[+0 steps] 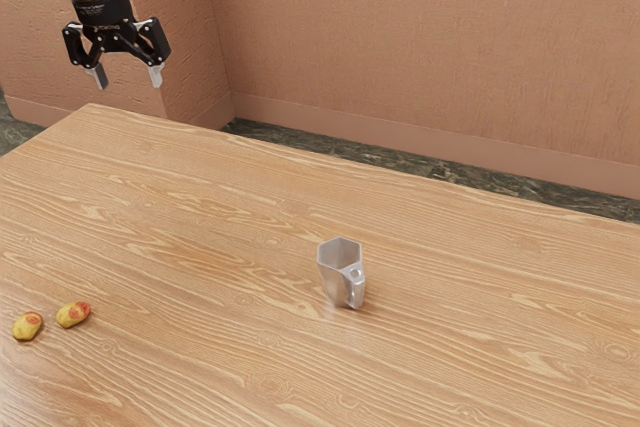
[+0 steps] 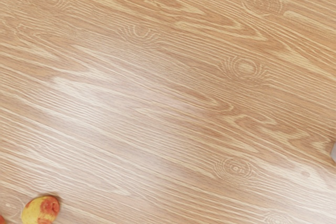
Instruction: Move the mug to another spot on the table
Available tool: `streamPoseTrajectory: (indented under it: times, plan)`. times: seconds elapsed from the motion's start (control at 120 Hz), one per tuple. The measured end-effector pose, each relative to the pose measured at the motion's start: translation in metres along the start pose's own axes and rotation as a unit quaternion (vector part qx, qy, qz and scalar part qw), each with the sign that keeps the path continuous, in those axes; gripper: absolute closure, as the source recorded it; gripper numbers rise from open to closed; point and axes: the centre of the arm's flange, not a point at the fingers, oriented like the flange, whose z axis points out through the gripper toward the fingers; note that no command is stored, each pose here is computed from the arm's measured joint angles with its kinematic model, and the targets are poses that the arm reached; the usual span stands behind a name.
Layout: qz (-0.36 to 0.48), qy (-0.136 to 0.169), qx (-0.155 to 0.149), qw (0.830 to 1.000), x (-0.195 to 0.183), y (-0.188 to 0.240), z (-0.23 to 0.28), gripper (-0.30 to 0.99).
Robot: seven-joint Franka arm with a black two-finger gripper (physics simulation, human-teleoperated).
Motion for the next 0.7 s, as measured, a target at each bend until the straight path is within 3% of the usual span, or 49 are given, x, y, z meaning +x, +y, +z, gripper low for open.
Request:
streamPoseTrajectory:
  times: [0.2, 0.317, 0.458, 0.558, 0.7]
  plan:
    - [0.005, -0.001, 0.002, 1.000, 0.005, 0.012, 0.005, 0.00]
    - [0.043, -0.008, 0.003, 0.999, -0.008, 0.095, 0.017, 0.00]
    - [0.066, -0.003, 0.026, 0.997, -0.056, 0.208, 0.037, 0.00]
    - [0.039, -0.002, 0.035, 0.999, -0.089, 0.231, 0.067, 0.00]
    - [-0.026, 0.009, 0.038, 0.999, -0.100, 0.241, 0.106, 0.00]
